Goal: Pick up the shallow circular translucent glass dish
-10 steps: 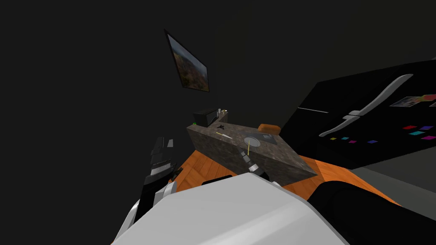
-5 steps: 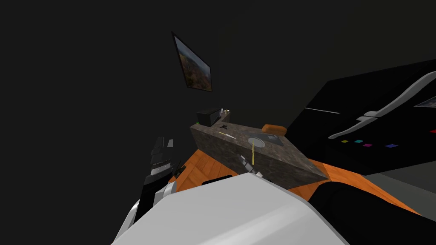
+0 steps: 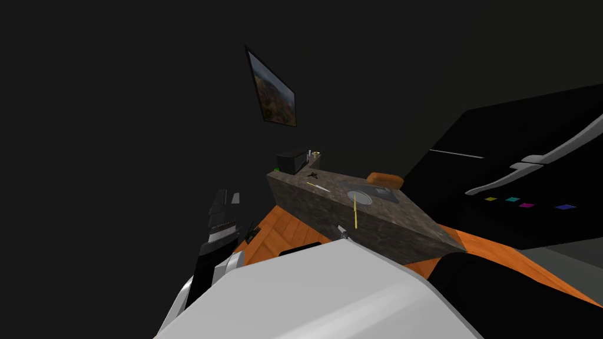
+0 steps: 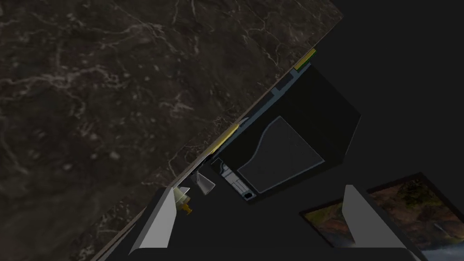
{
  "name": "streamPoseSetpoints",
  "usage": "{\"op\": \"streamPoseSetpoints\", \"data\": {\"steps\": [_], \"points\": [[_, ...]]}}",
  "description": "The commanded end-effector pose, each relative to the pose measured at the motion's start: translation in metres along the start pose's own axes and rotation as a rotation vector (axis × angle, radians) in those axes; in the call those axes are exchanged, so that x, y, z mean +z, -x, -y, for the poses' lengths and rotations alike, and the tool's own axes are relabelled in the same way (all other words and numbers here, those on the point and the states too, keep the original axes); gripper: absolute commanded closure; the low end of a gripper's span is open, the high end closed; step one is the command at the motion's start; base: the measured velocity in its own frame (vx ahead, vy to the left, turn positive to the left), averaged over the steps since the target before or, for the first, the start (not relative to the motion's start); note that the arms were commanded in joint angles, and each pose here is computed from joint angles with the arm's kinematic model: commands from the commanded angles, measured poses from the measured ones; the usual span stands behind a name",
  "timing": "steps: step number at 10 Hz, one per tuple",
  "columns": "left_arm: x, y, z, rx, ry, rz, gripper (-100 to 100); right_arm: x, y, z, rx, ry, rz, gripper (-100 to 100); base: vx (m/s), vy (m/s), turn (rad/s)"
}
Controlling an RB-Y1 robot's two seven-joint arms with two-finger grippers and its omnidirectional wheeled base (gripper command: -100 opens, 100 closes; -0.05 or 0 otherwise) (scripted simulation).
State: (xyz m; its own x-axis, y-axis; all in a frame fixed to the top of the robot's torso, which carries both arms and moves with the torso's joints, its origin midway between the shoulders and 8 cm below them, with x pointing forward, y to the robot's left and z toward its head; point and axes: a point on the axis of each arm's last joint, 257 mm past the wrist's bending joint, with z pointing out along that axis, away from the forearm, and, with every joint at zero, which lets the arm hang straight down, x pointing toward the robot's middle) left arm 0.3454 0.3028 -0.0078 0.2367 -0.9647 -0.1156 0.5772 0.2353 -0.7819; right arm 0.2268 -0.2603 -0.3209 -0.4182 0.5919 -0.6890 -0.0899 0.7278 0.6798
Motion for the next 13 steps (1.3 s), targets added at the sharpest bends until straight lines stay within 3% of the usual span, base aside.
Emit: {"op": "streamPoseSetpoints", "data": {"steps": [1, 4, 7, 8, 9, 10, 13], "points": [[0.000, 0.000, 0.000, 0.000, 0.000, 0.000, 0, -0.018, -0.019, 0.020, -0.051, -0.035, -0.078, -100, -0.006, 0.064, 0.069], [0.000, 0.000, 0.000, 0.000, 0.000, 0.000, 0, -0.039, -0.033, 0.041, -0.120, -0.059, -0.176, -100, -0.008, 0.061, 0.051], [0.000, 0.000, 0.000, 0.000, 0.000, 0.000, 0, -0.078, -0.055, 0.077, -0.212, -0.107, -0.316, -100, -0.007, 0.056, 0.065], [0.000, 0.000, 0.000, 0.000, 0.000, 0.000, 0, -0.082, -0.052, 0.080, -0.233, -0.103, -0.339, -100, 0.000, 0.050, 0.033], [0.000, 0.000, 0.000, 0.000, 0.000, 0.000, 0, -0.101, -0.060, 0.097, -0.271, -0.125, -0.398, -100, 0.003, 0.052, 0.091], [0.000, 0.000, 0.000, 0.000, 0.000, 0.000, 0, -0.104, -0.057, 0.100, -0.292, -0.122, -0.420, -100, 0.003, 0.043, 0.030], [0.000, 0.000, 0.000, 0.000, 0.000, 0.000, 0, -0.144, -0.059, 0.134, -0.387, -0.157, -0.554, -100, -0.001, 0.040, 0.064]]}}
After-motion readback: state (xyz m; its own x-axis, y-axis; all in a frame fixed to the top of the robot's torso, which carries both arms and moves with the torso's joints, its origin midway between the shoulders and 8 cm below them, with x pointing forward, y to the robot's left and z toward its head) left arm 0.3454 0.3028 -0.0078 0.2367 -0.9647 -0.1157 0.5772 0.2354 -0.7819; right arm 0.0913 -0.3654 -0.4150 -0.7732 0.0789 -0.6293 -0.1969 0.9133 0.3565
